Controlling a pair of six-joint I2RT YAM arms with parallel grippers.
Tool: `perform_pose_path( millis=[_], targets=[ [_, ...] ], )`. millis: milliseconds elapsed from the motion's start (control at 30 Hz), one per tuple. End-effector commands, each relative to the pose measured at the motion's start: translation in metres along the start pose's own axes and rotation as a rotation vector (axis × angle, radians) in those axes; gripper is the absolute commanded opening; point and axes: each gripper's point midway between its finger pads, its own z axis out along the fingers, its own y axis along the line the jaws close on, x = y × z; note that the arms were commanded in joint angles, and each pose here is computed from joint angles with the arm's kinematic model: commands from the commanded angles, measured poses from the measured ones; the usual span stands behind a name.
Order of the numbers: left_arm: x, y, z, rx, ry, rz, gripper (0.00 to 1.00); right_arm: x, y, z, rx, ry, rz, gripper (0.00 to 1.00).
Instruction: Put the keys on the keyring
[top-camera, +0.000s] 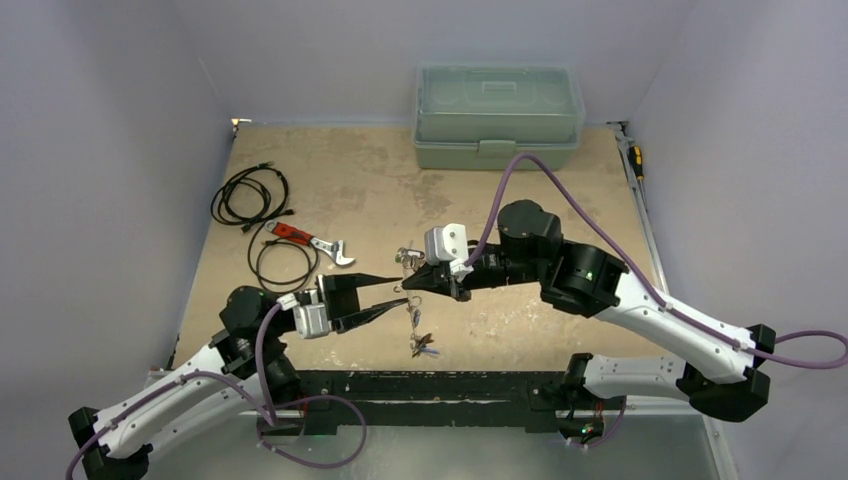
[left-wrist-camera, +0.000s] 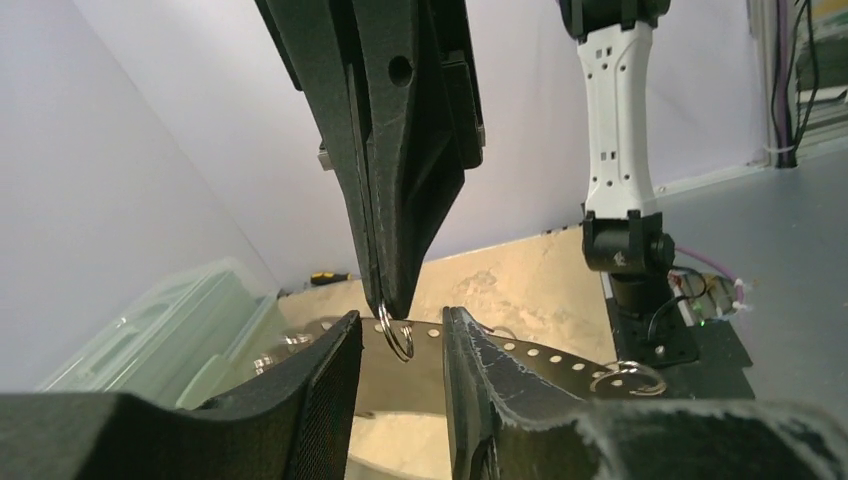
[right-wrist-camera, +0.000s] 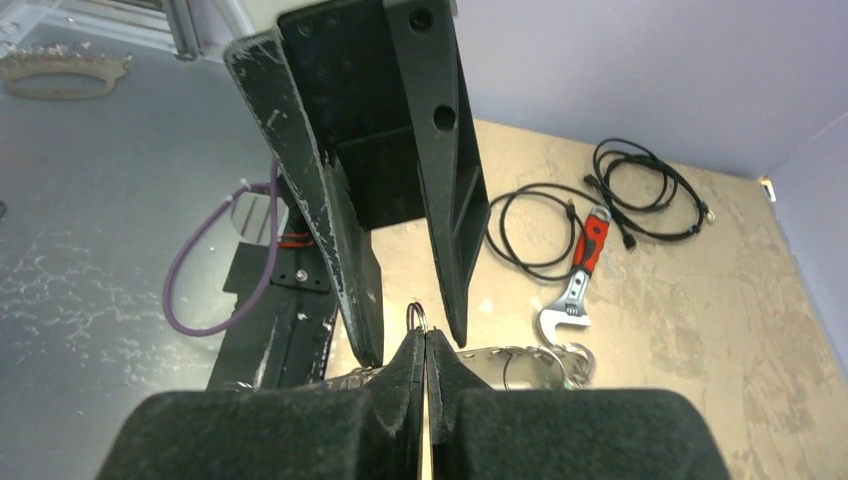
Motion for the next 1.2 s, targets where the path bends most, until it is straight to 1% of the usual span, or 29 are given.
perform_pose_path(
  millis=[0,133,267,567,667,833,933,1167],
  targets=[
    [-0.007,0.010,-0.003,-0.009,0.071,0.095,0.35,-0.012,-0.013,-0.004,0.078,-0.042,-0.023,0.00],
    [-0.001,0.014,-0.008,-0.005,0.160,0.138,0.35,-0.005,-0.018,-0.003,0.108,-0.017,-0.018,0.00],
    [-0.002,0.021,-0.015,-0.032,0.212,0.167,0.35,0.004,-0.022,-0.001,0.130,0.016,-0.012,0.00],
    [-0.001,0.033,-0.023,-0.085,0.275,0.198,0.39,0.022,-0.039,0.001,0.201,0.112,-0.014,0.00],
    [0.007,0.034,-0.021,-0.069,0.320,0.189,0.38,0.023,-0.039,0.001,0.204,0.114,-0.017,0.00],
    [0.017,0.030,-0.015,-0.024,0.353,0.167,0.37,0.024,-0.038,0.001,0.200,0.111,-0.024,0.00],
    [0.022,0.033,-0.011,-0.019,0.375,0.165,0.34,0.023,-0.037,-0.001,0.197,0.106,-0.029,0.00],
    [0.029,0.035,-0.002,-0.007,0.398,0.145,0.31,0.023,-0.033,-0.002,0.181,0.103,-0.035,0.00]
  ],
)
